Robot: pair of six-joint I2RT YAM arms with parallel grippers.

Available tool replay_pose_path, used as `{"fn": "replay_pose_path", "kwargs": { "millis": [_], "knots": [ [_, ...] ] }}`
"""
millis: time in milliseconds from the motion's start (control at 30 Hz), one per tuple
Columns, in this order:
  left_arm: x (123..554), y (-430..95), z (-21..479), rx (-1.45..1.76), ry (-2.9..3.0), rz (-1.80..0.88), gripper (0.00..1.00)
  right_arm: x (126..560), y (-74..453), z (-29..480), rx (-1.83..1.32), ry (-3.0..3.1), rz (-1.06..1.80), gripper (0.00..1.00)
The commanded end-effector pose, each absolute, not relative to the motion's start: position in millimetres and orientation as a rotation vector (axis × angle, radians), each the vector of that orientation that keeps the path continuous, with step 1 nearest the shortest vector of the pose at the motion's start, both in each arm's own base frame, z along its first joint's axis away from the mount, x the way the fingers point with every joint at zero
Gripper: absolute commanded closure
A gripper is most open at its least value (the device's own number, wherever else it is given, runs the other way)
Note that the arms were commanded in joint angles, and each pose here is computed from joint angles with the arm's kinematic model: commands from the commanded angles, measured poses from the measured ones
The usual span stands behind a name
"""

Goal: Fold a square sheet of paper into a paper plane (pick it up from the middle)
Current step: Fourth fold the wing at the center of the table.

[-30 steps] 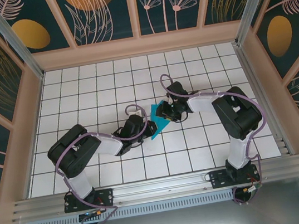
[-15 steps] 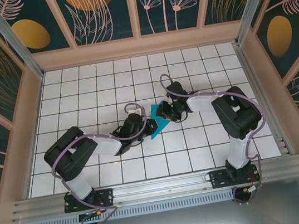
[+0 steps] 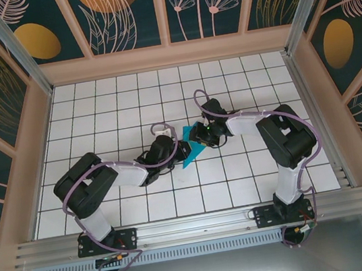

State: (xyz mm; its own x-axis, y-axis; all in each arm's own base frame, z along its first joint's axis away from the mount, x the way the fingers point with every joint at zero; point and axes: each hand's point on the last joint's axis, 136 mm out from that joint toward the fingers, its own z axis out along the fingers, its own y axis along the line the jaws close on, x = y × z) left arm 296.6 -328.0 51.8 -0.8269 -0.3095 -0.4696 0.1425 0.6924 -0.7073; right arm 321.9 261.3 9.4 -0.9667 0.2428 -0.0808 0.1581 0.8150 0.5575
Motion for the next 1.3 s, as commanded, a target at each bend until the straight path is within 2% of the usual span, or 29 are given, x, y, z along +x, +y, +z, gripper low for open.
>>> {"fn": "replay_pose_path", "kwargs": {
  "millis": [0, 400, 1267],
  "knots": [
    [301, -334, 60, -0.106, 2.302, -1.077, 0.84, 265, 190, -98, 0.472, 3.112, 0.298, 0.56],
    [297, -335, 34, -0.121, 2.394, -1.038, 0.86, 263, 189, -100, 0.478, 3.12, 0.282, 0.55],
    [303, -324, 22, -0.159, 2.416, -0.924, 0.87, 254, 172, -119, 0.485, 3.149, 0.135, 0.57]
  ]
}}
